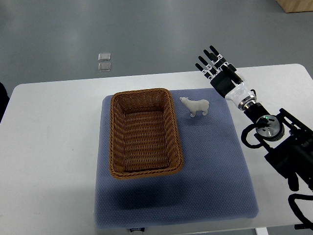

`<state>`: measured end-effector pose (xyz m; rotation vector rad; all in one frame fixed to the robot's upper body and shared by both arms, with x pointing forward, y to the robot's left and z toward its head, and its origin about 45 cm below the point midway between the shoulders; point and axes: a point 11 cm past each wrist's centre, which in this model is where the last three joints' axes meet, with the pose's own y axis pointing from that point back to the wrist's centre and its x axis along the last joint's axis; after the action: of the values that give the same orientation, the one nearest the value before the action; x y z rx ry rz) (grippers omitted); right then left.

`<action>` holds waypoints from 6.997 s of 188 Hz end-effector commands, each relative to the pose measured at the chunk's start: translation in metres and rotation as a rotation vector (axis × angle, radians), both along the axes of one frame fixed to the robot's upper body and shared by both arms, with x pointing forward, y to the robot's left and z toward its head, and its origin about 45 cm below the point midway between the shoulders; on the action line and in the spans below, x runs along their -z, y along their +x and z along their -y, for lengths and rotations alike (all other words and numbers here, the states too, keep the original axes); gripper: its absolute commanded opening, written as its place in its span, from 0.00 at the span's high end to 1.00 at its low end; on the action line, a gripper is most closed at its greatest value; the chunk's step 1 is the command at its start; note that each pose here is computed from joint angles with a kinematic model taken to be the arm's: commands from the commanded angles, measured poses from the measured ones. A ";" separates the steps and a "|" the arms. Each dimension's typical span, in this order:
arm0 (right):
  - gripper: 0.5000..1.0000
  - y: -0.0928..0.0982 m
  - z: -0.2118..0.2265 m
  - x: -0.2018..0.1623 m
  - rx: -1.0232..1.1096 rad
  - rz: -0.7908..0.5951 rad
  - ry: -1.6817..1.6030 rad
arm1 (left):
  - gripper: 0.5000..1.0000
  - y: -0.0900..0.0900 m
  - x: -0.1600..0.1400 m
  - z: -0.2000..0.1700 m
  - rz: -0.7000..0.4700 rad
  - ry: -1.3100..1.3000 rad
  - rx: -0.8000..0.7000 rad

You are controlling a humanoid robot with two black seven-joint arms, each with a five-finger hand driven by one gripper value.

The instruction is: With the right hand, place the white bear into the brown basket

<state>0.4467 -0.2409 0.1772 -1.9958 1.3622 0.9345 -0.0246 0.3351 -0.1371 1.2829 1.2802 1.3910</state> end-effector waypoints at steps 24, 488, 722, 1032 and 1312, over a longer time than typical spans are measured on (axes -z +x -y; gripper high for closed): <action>0.15 0.000 0.000 -0.001 -0.001 0.002 -0.002 | 0.00 0.000 0.000 0.000 0.000 0.000 -0.001; 1.00 0.011 -0.032 0.000 -0.641 0.247 -1.817 | 0.00 0.000 0.000 0.002 0.001 -0.008 0.001; 1.00 -0.040 -0.166 -0.063 -0.747 0.694 -1.503 | 0.00 0.000 0.000 0.003 0.001 -0.009 0.003; 0.20 -0.021 -0.175 -0.045 -0.654 0.788 -1.660 | 0.00 0.000 0.000 0.000 0.000 0.000 0.001; 0.15 0.005 0.028 -0.002 0.129 -0.042 0.030 | 0.00 0.000 0.000 0.003 -0.001 -0.011 0.004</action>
<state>0.4509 -0.2676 0.1786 -1.8524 1.4710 0.9401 -0.0244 0.3317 -0.1375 1.2777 1.2834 1.3790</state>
